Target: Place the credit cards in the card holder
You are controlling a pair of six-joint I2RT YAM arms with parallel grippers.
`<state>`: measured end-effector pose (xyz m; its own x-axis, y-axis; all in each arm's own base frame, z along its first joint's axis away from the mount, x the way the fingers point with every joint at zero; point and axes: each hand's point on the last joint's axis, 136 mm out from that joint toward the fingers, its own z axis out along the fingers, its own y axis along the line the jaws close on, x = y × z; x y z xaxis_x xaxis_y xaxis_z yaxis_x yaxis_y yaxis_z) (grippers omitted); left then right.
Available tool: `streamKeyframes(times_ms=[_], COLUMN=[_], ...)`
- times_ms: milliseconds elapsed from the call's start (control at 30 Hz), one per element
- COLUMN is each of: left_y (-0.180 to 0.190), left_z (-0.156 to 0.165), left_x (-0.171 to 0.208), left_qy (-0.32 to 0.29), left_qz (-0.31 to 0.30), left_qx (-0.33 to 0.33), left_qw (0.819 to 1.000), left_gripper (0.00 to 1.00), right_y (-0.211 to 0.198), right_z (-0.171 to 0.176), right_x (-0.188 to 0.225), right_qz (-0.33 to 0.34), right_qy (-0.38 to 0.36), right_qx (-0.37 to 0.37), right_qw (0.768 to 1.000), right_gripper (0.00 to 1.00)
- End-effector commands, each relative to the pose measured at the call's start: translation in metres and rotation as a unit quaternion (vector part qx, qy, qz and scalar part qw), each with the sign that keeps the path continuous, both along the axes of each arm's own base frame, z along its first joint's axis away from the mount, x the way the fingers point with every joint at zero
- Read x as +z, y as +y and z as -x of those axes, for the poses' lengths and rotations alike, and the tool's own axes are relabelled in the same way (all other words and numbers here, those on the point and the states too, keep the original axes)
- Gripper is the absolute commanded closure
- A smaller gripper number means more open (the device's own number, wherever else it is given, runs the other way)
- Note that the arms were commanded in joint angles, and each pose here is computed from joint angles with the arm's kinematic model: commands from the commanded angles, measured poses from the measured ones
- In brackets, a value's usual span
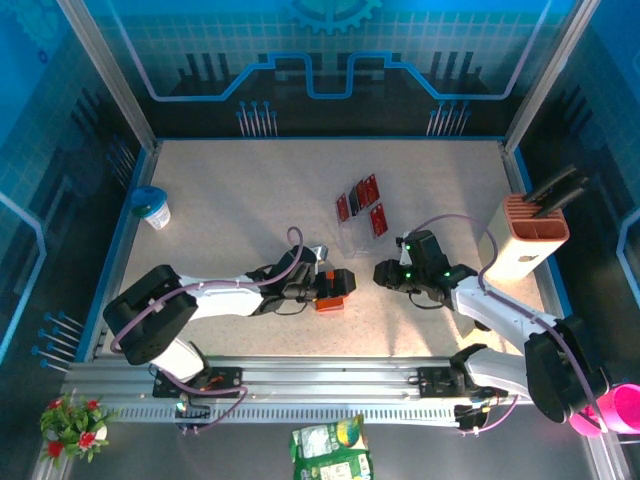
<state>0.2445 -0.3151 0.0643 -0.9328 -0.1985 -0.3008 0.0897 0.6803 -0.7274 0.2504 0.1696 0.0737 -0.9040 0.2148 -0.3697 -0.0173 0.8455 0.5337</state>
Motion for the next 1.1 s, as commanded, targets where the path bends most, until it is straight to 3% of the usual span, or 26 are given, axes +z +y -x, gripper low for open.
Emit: streamKeyframes(times_ms=[0,333,567,833,1067], left_y=[0.018,0.026,0.072,0.133,0.147], left_z=[0.01,-0.028,-0.041,-0.033,-0.023], left_x=[-0.018,0.053,0.077,0.046,0.015], left_qy=[0.019,-0.028,-0.045,0.0,0.027], left_qz=[-0.053,-0.001,-0.007,-0.081,-0.138], left_qx=[0.007,0.035,0.084,0.15,0.14], left_qw=[0.998,0.999,0.995,0.985,0.98], left_gripper=[0.01,0.01,0.01,0.01,0.01], right_y=[0.004,0.05,0.098,0.149,0.167], right_z=[0.009,0.015,0.019,0.024,0.019], right_x=[0.001,0.015,0.034,0.037,0.021], right_qz=[-0.014,-0.017,-0.01,-0.004,0.011], right_qy=[0.009,-0.007,-0.031,-0.034,-0.022], right_qx=[0.02,0.067,0.116,0.17,0.186], right_qw=[1.0,0.998,0.993,0.985,0.982], right_gripper=[0.64,0.72,0.77,0.8,0.85])
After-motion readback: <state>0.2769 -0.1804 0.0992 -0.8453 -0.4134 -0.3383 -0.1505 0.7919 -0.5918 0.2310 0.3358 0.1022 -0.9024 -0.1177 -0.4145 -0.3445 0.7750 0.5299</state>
